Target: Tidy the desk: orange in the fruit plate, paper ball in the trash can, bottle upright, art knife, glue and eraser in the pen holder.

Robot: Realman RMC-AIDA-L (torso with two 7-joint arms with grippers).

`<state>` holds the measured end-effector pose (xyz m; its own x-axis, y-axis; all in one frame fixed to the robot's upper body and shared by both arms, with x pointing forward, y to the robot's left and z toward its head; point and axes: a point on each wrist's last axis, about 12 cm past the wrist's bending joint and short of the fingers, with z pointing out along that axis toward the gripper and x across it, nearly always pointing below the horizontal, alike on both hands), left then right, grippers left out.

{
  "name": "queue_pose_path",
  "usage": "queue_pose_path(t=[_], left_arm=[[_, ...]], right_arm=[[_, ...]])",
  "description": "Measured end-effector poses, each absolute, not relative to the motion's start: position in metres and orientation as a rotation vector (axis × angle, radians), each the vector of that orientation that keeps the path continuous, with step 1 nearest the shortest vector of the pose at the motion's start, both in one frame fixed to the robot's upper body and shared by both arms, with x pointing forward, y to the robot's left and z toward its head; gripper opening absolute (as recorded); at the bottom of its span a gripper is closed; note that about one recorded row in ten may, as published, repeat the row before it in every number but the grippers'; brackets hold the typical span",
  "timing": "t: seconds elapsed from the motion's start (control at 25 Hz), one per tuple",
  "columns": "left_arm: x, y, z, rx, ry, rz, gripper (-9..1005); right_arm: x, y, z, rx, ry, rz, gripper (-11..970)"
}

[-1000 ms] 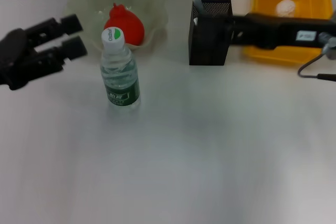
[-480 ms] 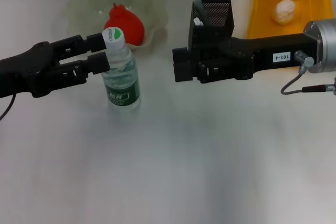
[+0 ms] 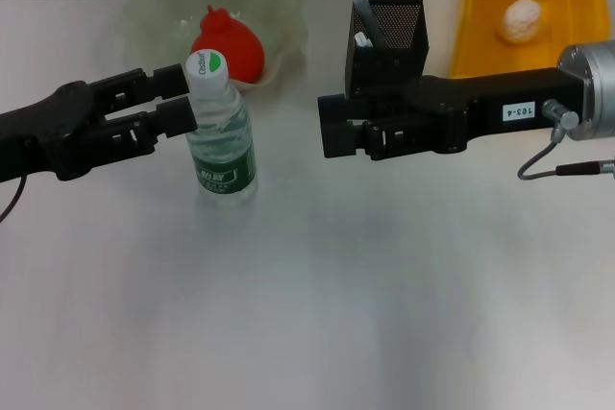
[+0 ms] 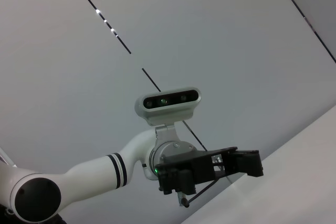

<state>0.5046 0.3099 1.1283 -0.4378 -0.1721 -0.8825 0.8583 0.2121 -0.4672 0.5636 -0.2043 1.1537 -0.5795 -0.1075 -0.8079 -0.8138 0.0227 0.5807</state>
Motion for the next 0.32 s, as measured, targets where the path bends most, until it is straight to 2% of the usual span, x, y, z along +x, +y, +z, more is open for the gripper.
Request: queue_pose_path(t=[0.32], left_arm=[[0.5021,0.3118,1.1258,0.665,1.569,-1.389,749]], right_arm=[[0.5642,-0.2033,1.1551,-0.938,1.734,1.615,823]])
